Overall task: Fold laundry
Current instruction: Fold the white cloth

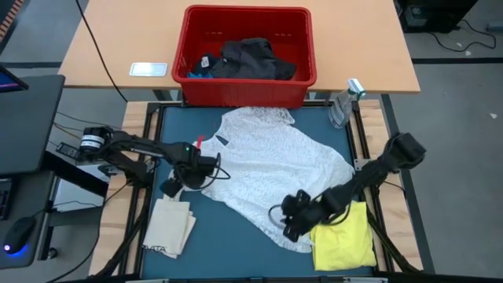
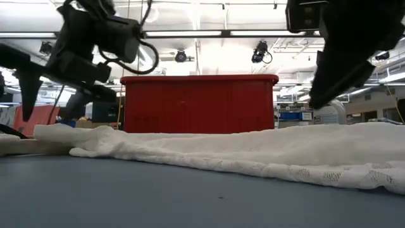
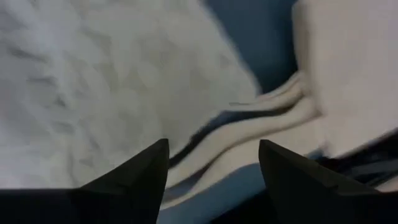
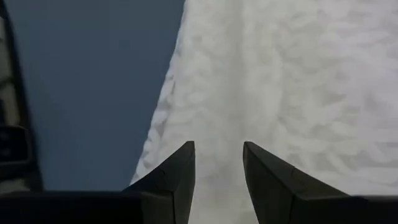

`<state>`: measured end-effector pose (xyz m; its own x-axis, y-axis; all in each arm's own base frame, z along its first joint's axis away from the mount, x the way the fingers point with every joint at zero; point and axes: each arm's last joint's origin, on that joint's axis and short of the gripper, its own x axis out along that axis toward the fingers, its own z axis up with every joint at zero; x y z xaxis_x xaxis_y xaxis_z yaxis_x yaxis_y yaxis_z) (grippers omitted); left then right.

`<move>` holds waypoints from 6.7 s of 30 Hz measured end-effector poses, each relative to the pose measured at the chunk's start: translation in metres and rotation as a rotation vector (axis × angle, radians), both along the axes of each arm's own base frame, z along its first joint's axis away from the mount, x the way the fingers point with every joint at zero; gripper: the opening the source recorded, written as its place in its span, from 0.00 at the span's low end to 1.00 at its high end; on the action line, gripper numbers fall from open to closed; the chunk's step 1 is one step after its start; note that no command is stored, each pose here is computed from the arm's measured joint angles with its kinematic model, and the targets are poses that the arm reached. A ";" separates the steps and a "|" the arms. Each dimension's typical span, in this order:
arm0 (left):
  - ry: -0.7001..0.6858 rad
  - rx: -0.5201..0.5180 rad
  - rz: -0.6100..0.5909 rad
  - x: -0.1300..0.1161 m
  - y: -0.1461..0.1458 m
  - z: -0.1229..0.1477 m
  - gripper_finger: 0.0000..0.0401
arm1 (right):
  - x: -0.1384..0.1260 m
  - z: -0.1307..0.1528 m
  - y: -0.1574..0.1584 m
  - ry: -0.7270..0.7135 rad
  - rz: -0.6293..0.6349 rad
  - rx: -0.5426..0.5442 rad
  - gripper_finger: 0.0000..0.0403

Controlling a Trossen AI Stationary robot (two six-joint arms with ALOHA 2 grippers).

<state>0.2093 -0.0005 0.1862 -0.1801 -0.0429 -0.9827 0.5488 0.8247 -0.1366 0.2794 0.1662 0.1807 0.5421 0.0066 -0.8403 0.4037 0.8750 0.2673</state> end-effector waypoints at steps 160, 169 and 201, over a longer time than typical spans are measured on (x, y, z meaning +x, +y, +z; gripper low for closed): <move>-0.079 0.134 1.378 -0.014 0.220 -0.026 0.04 | -0.012 -0.012 -0.186 0.365 -0.951 0.024 0.12; -0.187 0.144 1.487 -0.035 0.205 0.027 0.07 | -0.007 -0.002 -0.220 0.269 -0.702 -0.013 0.03; -0.746 -0.109 1.458 -0.017 0.091 0.126 0.21 | -0.046 -0.019 -0.234 0.480 -0.363 -0.032 0.02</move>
<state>0.1922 0.0910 0.3126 0.5565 0.1876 -0.8094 -0.6694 0.6784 -0.3030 0.2338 -0.0674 0.1612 0.0652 -0.1373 -0.9884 0.7474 0.6630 -0.0428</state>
